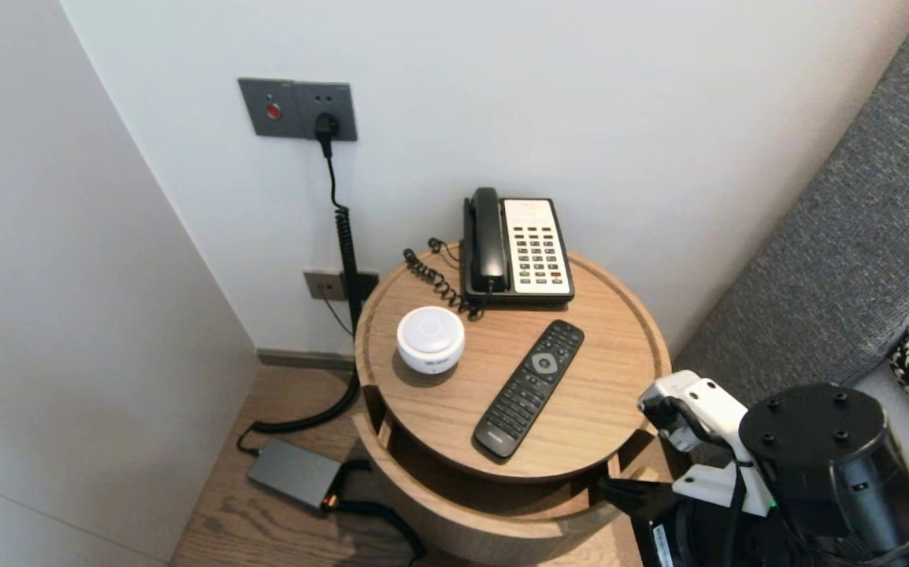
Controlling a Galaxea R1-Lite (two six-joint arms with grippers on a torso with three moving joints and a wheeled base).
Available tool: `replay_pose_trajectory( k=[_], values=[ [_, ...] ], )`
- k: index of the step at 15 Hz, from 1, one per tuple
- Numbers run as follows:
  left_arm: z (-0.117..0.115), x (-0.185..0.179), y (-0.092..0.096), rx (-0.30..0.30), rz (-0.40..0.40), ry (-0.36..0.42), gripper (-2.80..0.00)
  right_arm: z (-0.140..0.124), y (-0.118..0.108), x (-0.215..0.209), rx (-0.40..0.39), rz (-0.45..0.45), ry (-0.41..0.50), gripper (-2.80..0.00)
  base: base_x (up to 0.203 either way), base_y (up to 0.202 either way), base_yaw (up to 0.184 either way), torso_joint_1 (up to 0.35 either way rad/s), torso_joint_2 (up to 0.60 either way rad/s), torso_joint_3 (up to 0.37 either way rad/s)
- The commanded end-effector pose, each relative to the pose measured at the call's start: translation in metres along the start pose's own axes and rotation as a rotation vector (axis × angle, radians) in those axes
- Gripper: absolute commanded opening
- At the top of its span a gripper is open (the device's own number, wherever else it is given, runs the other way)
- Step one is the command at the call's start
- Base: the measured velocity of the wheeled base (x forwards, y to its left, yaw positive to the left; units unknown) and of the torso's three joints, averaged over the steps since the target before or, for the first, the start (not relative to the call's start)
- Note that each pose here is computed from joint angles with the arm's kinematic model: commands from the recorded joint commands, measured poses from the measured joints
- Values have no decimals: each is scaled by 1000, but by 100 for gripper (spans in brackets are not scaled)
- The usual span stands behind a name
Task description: Open the nightstand drawer
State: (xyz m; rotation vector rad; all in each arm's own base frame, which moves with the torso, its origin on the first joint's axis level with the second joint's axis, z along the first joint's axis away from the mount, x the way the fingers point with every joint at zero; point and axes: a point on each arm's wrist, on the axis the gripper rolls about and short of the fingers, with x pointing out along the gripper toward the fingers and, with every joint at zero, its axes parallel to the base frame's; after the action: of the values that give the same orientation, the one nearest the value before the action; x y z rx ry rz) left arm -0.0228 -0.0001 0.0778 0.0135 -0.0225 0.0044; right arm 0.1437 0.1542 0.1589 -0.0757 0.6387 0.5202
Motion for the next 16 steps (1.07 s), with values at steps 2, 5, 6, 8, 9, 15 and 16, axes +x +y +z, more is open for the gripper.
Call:
replay_pose_trajectory(
  k=[2, 5, 6, 8, 9, 15, 16],
  values=[
    [-4, 1, 0, 0, 0, 10, -280, 3, 0, -2, -57, -19, 100, -280, 0, 0, 0, 0, 0, 0],
    [-4, 1, 0, 0, 0, 13, -280, 15, 3, 3, -61, -5, 104, -280, 0, 0, 0, 0, 0, 0],
    [-4, 1, 0, 0, 2, 13, -280, 16, 5, 8, -65, -9, 117, -280, 0, 0, 0, 0, 0, 0],
    [-4, 1, 0, 0, 0, 13, -280, 15, 6, 17, -77, -15, 139, -280, 0, 0, 0, 0, 0, 0],
    [-4, 1, 0, 0, 0, 12, -280, 15, 7, 21, -82, -18, 150, -280, 0, 0, 0, 0, 0, 0],
    [-4, 1, 0, 0, 0, 12, -280, 12, 6, 40, -85, -39, 195, -280, 0, 0, 0, 0, 0, 0],
    [-4, 1, 0, 0, 0, 13, -280, 11, 6, 43, -84, -42, 205, -280, 0, 0, 0, 0, 0, 0]
  ],
)
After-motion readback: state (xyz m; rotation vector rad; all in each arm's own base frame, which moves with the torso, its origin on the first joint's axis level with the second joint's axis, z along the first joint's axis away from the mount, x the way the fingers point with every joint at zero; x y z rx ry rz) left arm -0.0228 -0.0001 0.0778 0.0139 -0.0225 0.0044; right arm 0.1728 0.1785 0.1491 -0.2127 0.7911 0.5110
